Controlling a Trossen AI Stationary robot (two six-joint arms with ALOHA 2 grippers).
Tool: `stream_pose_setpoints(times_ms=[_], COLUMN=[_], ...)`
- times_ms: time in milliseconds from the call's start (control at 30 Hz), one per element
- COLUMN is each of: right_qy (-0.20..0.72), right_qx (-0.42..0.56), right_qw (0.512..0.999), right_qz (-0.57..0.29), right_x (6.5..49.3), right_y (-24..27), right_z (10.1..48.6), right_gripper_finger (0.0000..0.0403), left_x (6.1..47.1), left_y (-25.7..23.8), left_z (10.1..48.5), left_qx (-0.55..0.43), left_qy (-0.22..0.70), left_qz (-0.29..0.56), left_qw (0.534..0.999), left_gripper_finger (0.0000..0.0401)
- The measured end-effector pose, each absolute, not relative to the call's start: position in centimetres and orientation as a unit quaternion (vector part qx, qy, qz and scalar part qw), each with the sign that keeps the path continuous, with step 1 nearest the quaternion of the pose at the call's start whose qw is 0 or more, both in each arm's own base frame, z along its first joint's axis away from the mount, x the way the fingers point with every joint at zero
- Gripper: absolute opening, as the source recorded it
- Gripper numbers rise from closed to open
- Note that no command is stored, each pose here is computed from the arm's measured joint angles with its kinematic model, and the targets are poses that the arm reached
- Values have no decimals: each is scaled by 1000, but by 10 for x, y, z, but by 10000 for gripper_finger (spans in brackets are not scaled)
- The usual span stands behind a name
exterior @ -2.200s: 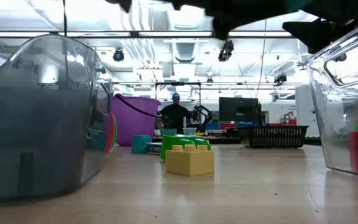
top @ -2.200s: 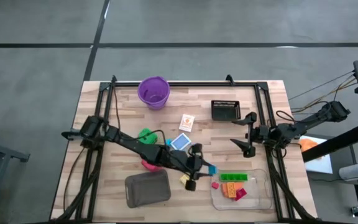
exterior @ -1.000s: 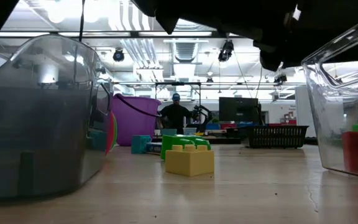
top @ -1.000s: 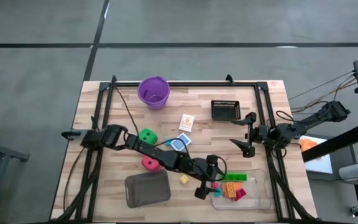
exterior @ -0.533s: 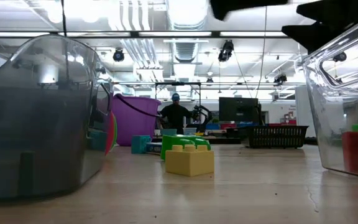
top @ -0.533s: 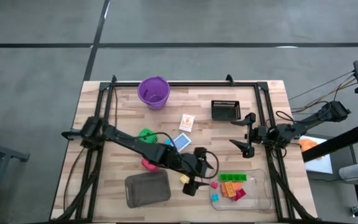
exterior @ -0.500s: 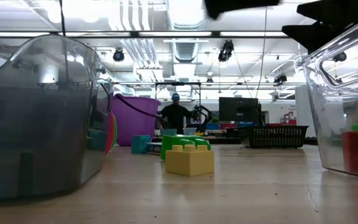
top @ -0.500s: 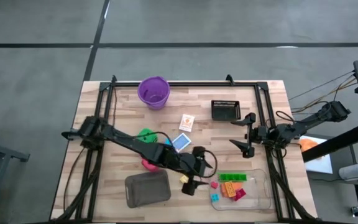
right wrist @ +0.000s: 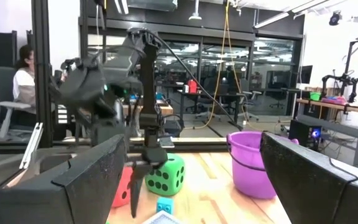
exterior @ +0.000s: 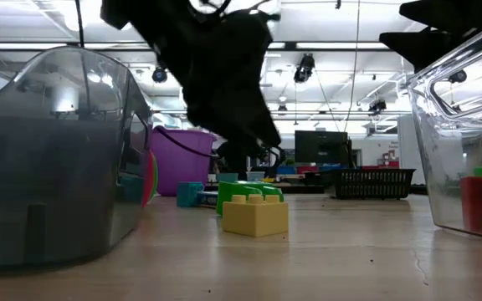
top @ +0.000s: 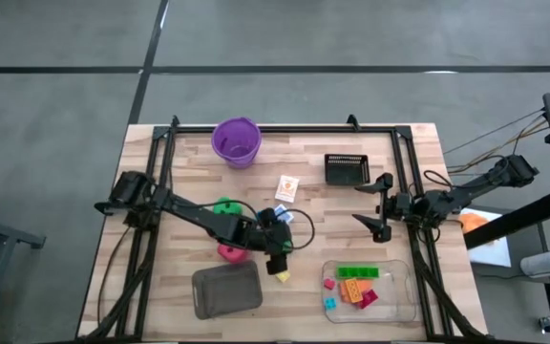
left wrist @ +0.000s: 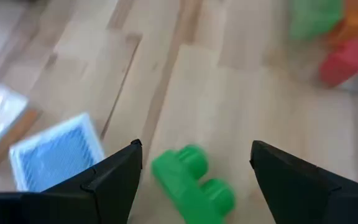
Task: Pick & Place Toys
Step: Put the large green game piece into the transparent bin
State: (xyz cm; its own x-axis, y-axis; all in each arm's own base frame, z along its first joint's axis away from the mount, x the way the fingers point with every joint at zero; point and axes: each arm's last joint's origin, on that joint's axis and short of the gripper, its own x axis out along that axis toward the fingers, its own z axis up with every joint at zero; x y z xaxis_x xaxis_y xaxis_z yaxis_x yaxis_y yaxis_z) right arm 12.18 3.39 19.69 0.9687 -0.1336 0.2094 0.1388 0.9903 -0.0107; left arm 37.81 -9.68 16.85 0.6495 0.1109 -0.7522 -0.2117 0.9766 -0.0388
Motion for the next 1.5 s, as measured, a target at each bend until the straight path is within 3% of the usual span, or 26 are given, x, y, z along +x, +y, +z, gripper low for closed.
stream_pose_setpoints(times_ms=[900, 1000, 1300, 1500], right_qy=[-101, -101, -101, -100], right_qx=[-13, -14, -14, -14], right_qw=[992, 992, 992, 992], right_qz=[-72, -72, -72, -72], right_x=[122, 122, 122, 122], right_y=[34, 34, 34, 34], right_z=[196, 196, 196, 196], right_gripper_finger=[362, 362, 362, 362], left_x=[380, 380, 382, 381], left_y=[-91, -91, -94, -96], left_z=[129, 129, 131, 131], left_qx=[-94, -89, -2, 65], left_qy=[469, 467, 463, 465], left_qz=[105, 105, 57, 22], left_qw=[872, 873, 885, 883], left_gripper_finger=[298, 277, 164, 166])
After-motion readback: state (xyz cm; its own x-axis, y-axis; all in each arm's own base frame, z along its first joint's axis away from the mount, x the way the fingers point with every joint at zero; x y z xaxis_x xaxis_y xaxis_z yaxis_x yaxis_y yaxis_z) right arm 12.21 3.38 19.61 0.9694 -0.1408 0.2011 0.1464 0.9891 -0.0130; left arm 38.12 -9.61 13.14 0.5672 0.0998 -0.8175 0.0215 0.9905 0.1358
